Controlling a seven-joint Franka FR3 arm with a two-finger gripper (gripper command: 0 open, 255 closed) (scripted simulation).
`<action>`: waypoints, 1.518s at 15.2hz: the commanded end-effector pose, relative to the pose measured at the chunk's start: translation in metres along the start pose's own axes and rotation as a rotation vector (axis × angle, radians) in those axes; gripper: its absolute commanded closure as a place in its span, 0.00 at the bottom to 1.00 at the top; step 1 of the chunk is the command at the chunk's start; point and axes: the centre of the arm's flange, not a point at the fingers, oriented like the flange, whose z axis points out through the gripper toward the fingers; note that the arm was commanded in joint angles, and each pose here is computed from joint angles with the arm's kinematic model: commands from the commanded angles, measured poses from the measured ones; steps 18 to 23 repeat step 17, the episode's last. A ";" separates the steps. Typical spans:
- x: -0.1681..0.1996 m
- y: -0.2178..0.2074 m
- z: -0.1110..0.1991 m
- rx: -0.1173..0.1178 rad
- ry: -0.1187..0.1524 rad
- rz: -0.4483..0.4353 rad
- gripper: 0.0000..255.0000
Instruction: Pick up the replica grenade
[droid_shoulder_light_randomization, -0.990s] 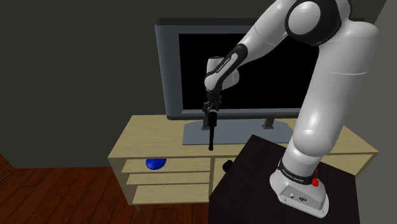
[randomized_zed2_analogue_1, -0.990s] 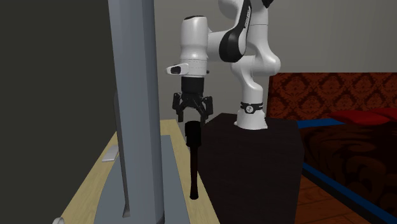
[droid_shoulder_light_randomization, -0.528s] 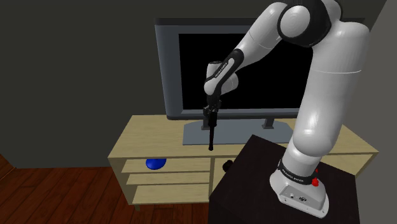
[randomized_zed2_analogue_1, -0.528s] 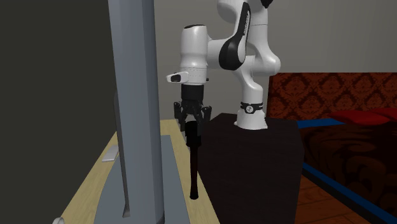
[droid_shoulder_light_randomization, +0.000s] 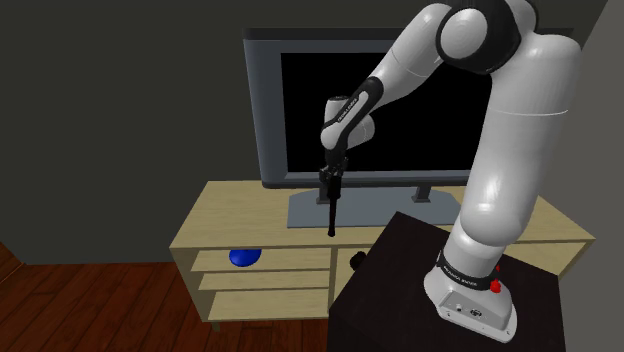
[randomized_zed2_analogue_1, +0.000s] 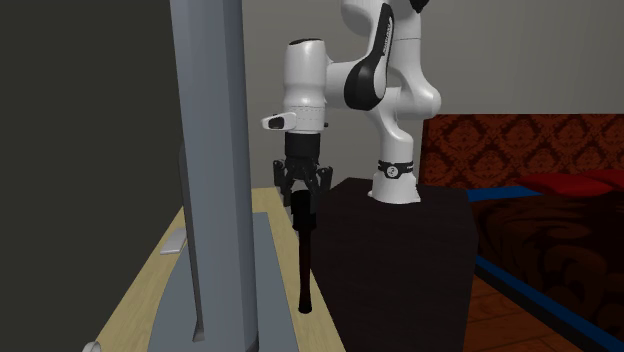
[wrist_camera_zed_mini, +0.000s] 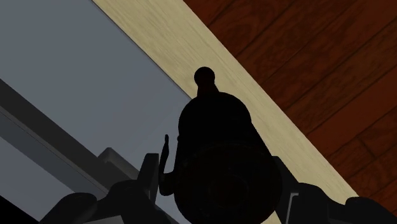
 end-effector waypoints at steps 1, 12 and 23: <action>-0.001 0.000 -0.004 0.000 -0.002 0.000 1.00; 0.002 0.002 -0.062 0.000 -0.002 0.000 1.00; 0.002 0.002 -0.079 0.000 -0.002 0.000 1.00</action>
